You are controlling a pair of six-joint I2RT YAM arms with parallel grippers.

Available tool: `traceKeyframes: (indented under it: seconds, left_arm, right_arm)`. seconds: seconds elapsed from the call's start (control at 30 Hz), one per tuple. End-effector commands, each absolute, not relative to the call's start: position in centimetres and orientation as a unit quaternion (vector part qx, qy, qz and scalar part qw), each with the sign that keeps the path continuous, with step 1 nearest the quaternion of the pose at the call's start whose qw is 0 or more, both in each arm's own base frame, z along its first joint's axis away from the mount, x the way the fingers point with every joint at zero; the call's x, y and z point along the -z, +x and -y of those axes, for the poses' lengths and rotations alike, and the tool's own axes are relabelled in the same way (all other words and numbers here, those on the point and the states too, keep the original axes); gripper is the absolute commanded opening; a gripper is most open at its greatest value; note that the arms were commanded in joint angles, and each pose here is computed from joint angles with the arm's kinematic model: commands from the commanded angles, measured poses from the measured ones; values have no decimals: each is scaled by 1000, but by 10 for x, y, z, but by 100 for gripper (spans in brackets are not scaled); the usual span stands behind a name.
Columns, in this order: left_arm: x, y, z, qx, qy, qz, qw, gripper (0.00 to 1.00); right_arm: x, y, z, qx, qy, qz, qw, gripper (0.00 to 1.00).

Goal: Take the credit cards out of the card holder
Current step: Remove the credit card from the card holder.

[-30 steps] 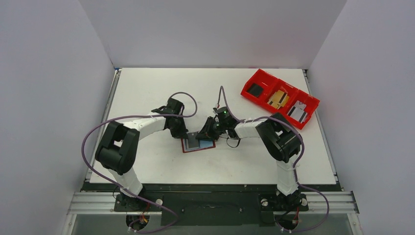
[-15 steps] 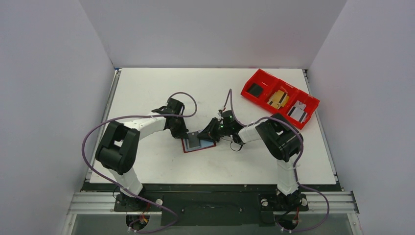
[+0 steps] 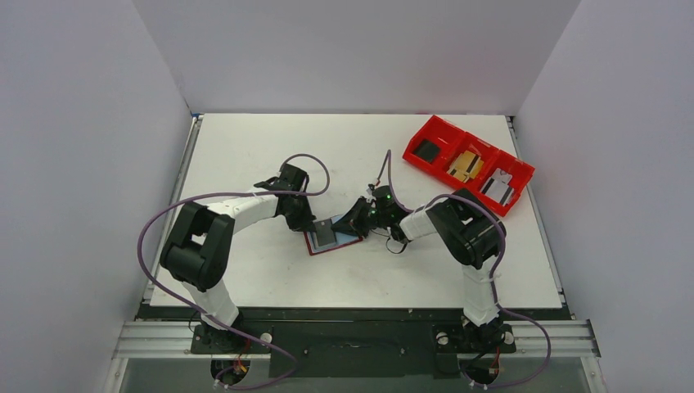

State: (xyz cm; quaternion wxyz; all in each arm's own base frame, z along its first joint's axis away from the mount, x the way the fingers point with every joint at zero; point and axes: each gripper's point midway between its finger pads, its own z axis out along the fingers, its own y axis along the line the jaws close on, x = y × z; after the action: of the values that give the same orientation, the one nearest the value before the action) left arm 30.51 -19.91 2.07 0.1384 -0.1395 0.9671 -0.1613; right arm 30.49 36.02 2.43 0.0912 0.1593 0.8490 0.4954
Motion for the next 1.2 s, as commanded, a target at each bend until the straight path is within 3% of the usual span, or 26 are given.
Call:
traceKeyframes:
  seconds: [0.0, 1.17]
  left_arm:
    - [20, 275, 181, 95, -135, -983, 84, 0]
    - [25, 275, 169, 84, -134, -984, 78, 0]
  right_arm:
    - [-37, 317, -360, -510, 146, -838, 128, 0]
    - [-24, 326, -327, -439, 146, -871, 163, 0]
